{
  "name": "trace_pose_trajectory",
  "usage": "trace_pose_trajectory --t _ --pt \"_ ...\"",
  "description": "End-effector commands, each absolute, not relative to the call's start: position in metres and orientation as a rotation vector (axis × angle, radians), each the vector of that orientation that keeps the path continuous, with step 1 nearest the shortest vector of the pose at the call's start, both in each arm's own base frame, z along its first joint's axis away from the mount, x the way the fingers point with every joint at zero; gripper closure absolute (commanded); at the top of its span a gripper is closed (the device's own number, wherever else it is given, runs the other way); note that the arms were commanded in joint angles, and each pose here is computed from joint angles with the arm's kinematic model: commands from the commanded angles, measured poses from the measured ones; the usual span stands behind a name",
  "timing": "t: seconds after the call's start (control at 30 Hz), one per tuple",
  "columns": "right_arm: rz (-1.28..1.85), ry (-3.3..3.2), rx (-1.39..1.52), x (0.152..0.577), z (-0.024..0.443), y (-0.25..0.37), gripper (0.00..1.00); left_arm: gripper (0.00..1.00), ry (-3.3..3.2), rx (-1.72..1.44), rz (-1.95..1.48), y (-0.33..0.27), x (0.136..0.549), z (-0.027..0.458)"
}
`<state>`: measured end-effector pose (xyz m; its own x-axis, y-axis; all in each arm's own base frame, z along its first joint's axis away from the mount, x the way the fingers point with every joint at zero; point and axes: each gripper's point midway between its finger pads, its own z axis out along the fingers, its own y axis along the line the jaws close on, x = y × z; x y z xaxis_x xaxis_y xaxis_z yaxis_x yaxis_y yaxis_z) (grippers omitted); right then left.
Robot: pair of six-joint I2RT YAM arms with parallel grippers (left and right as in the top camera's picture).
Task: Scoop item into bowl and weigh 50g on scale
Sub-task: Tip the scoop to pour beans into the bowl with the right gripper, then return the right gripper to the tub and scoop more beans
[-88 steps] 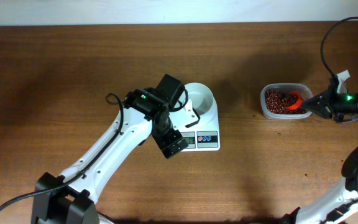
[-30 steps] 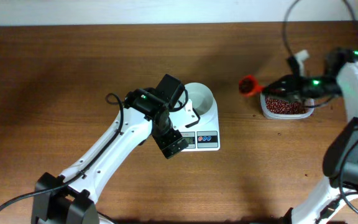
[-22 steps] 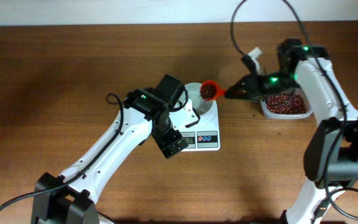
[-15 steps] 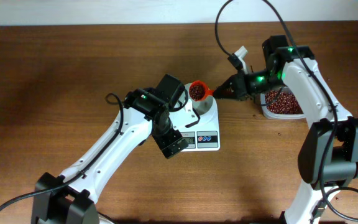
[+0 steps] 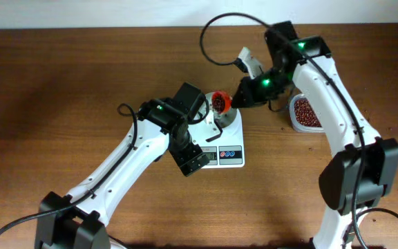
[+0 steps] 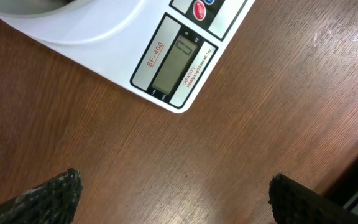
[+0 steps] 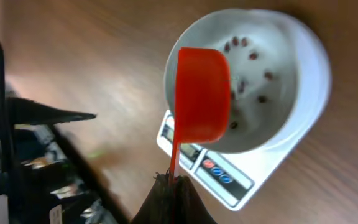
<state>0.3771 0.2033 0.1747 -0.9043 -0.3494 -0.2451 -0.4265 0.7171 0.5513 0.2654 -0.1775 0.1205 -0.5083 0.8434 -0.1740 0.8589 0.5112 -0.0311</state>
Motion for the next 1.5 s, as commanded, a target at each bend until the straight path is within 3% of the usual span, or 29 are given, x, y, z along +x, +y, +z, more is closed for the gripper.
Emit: trace_pose_trajectory --t 0.0,0.13,0.5,0.6,1.0,1.23,1.47 --pt "0.700 2.770 -0.709 0.388 0.186 0.198 0.96 0.01 2.620 1.488 -0.164 -0.175 0.266 0.116" --pt "0.651 2.731 -0.872 0.379 0.189 0.209 0.96 0.01 2.620 1.488 -0.164 -0.175 0.266 0.116" --pt "0.090 2.615 -1.086 0.385 0.204 0.215 0.96 0.01 2.620 1.488 -0.164 -0.175 0.266 0.116" --pt "0.074 2.564 -1.217 0.377 0.210 0.220 0.95 0.01 2.620 1.488 -0.164 -0.175 0.266 0.116" --pt "0.199 2.538 -1.231 0.371 0.214 0.238 0.96 0.01 2.620 1.488 -0.164 -0.175 0.266 0.116" --pt "0.548 2.675 -0.895 0.386 0.221 0.194 0.96 0.01 2.620 1.488 -0.164 -0.175 0.266 0.116" --pt "0.457 2.891 -0.366 0.398 0.212 0.039 0.96 0.01 2.620 1.488 -0.164 -0.175 0.266 0.116"
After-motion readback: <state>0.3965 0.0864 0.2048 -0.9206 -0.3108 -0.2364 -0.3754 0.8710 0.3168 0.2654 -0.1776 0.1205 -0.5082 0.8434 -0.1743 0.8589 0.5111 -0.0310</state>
